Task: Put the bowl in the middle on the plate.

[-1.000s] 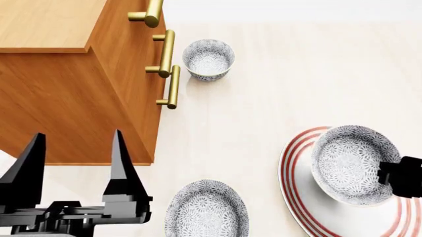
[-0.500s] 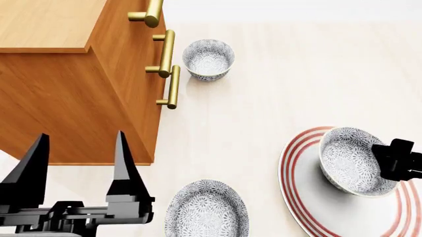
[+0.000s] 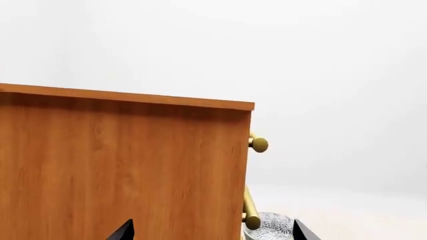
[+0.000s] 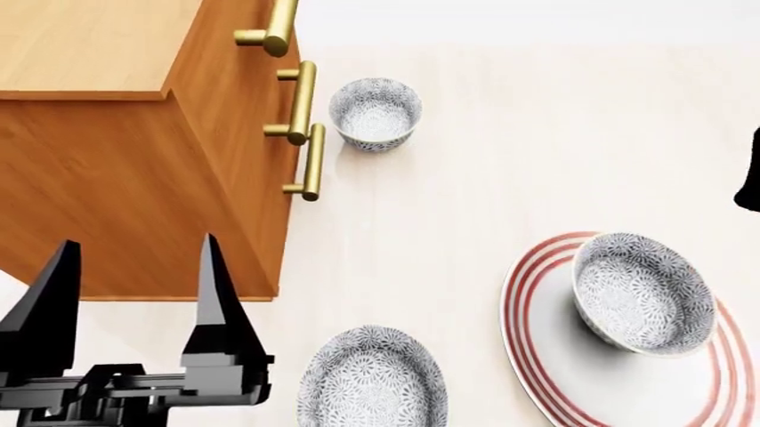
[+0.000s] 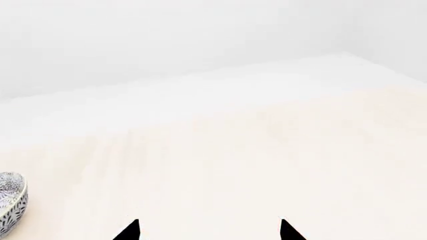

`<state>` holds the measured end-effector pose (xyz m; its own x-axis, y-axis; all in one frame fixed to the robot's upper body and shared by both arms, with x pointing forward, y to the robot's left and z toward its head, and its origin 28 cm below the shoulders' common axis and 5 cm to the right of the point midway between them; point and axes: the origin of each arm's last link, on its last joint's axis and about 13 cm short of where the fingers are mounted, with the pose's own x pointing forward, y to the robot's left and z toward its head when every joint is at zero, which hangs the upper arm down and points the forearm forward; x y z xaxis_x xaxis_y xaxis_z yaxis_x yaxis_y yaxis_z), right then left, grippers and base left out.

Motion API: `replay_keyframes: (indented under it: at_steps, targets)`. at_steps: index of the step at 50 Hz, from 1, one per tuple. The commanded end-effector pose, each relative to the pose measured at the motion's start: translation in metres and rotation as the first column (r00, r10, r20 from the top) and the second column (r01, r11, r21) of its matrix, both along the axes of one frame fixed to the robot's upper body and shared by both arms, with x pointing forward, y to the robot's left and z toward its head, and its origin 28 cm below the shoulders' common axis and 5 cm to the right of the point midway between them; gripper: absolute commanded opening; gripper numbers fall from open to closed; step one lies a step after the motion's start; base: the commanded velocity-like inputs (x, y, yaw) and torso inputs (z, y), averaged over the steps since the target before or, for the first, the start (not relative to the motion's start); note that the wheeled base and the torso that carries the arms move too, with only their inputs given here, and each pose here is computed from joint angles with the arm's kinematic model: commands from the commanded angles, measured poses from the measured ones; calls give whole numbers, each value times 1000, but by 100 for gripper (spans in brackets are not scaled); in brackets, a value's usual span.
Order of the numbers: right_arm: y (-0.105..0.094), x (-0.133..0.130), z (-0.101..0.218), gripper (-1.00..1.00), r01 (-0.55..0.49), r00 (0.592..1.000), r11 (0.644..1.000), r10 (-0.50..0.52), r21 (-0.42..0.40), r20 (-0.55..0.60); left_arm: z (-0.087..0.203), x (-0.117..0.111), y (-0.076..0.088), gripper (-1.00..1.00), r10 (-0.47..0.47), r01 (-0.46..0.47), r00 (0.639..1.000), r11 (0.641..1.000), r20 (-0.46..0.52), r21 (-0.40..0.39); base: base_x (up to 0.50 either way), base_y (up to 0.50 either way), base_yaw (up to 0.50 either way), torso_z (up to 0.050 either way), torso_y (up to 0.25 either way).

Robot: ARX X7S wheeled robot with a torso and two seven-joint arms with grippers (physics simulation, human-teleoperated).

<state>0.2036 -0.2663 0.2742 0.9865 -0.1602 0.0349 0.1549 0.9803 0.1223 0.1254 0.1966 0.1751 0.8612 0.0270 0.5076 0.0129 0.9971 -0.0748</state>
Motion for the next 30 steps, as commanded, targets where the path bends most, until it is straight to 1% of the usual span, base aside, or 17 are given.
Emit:
replay_keyframes:
  at_steps: [1,2,3,5,7,10,12,15,17,19,20,23,25,27,30]
  targets:
    - [8,0,10,100,49,943,997,-28,-55,332,1,0,0,100,-6,6,1000,1000,10,-5,0,0,0,0,250]
    - [10,-1,9,100,59,935,995,-25,-85,355,1,0,1,100,-6,6,1000,1000,10,-6,0,0,0,0,250]
    - [12,-2,8,100,73,918,993,-29,-97,395,1,0,1,100,-6,6,1000,1000,9,-6,0,0,0,0,250]
    - [13,-3,8,100,87,910,993,-45,-84,412,1,-1,1,100,-6,6,1000,1000,9,-6,0,0,0,0,250]
    - [15,-5,9,100,94,882,995,-62,-46,467,1,-1,1,100,-4,4,1000,1000,12,-3,0,0,0,0,250]
    - [16,-5,9,100,118,861,991,-68,-69,504,2,-1,1,100,2,-2,1000,1000,15,1,0,0,0,0,250]
    - [18,-6,11,100,107,857,993,-68,-47,511,2,-1,2,100,6,-6,1000,1000,16,2,0,0,0,0,250]
    - [25,-9,15,100,148,830,985,-76,-86,553,2,0,3,100,12,-12,1000,1000,19,7,0,0,0,0,250]
    - [29,-11,16,100,173,808,980,-84,-100,583,2,0,3,100,13,-13,1000,1000,20,12,0,0,0,0,250]
    - [32,-12,16,100,186,795,977,-89,-101,600,2,-1,3,100,18,-18,1000,1000,25,17,0,0,0,0,250]
    - [35,-14,15,100,184,784,977,-78,-109,615,3,-1,3,100,19,-20,999,1000,28,19,0,0,0,0,250]
    - [40,-17,15,100,179,774,977,-70,-111,629,4,-2,4,100,23,-23,999,1000,33,16,0,0,0,0,250]
    - [44,-19,16,100,203,755,969,-62,-142,653,4,-1,5,100,24,-25,999,1000,33,16,0,0,0,0,250]
    - [50,-22,16,100,208,741,966,-56,-150,669,3,-1,5,100,26,-26,999,999,33,18,0,0,0,0,250]
    - [56,-25,15,100,206,736,966,-47,-157,676,4,-1,5,100,28,-29,999,999,36,18,0,0,0,0,250]
